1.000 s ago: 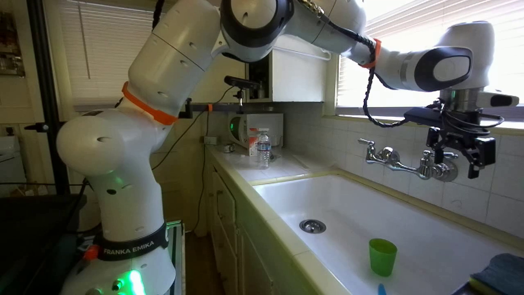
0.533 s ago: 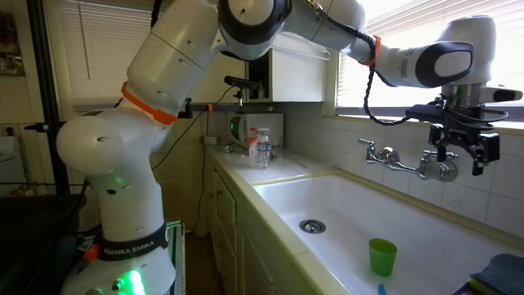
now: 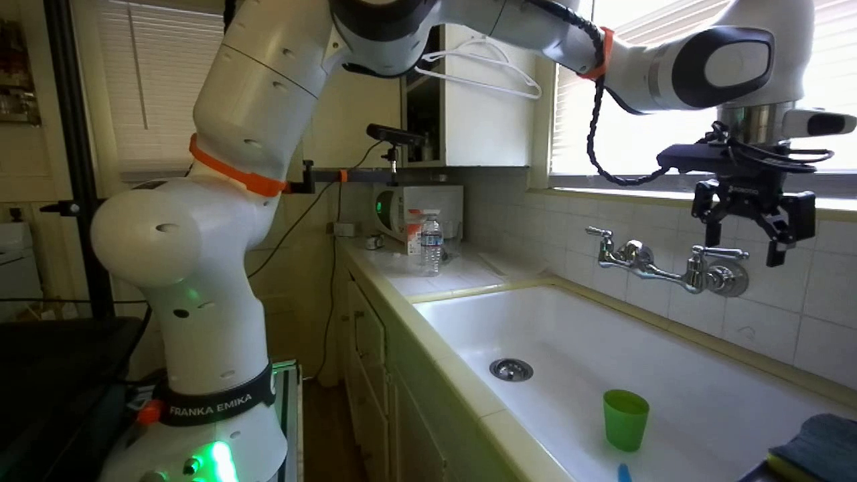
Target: Open then close the water to the kitchen faucet
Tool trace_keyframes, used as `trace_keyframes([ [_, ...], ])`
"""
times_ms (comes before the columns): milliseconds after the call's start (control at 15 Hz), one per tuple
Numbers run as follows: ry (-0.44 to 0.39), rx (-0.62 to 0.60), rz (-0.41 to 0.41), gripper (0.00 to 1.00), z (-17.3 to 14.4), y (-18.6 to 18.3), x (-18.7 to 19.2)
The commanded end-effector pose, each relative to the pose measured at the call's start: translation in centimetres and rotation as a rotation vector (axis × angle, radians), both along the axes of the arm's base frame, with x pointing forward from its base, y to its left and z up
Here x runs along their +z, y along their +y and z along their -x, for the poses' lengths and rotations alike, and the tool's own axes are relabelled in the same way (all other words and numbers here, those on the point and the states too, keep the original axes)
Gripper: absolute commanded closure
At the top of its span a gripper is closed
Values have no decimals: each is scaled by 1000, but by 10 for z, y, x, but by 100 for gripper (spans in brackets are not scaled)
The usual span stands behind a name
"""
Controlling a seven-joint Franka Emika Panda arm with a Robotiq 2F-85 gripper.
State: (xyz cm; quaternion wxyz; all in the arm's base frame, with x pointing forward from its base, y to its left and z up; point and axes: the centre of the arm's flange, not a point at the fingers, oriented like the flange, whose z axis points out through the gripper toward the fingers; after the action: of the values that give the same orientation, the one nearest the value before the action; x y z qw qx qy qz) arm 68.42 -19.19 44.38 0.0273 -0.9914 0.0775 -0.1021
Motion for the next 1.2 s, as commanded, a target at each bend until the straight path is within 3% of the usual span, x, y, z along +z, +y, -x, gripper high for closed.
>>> trace_keyframes([
  [0,81,68,2,0,38,10,-5],
  [533,148,158,50,0,69,24,-12],
  [1133,147,216,-9,0,94,43,-7],
])
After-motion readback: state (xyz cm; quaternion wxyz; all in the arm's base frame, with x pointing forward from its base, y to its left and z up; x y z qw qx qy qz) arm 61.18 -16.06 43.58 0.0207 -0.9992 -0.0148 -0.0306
